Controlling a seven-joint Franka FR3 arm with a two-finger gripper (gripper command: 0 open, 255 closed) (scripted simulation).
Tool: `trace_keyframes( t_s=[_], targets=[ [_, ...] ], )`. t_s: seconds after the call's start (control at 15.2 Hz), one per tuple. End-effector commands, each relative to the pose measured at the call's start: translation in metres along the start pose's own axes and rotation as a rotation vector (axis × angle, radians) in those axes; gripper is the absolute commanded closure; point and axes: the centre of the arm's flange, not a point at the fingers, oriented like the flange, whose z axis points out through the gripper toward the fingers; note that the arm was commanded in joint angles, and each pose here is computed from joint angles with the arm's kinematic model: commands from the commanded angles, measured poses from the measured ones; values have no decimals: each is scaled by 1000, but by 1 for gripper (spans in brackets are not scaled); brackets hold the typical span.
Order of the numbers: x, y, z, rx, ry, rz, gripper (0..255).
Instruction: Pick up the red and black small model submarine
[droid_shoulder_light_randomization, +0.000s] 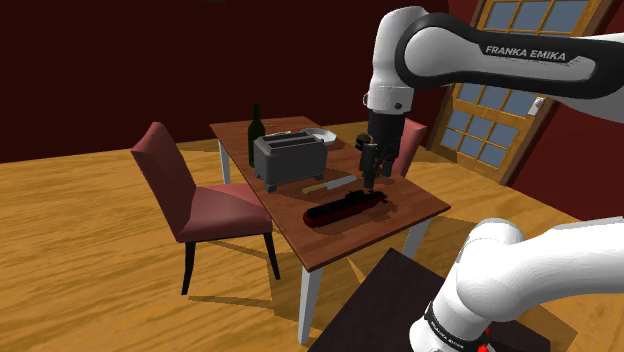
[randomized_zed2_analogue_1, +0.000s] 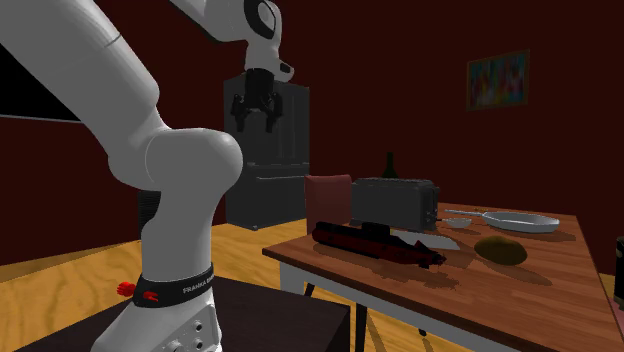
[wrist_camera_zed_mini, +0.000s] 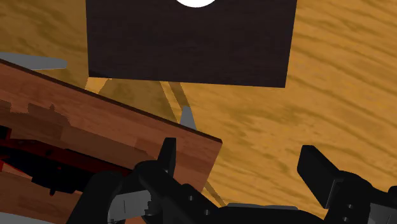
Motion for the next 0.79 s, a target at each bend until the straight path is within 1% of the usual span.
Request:
trace_keyframes(
  t_s=[0.0,0.73],
  targets=[
    [0,0,0,0,0,0,0],
    [38,110,74,-41,62,-174,0]
  ],
)
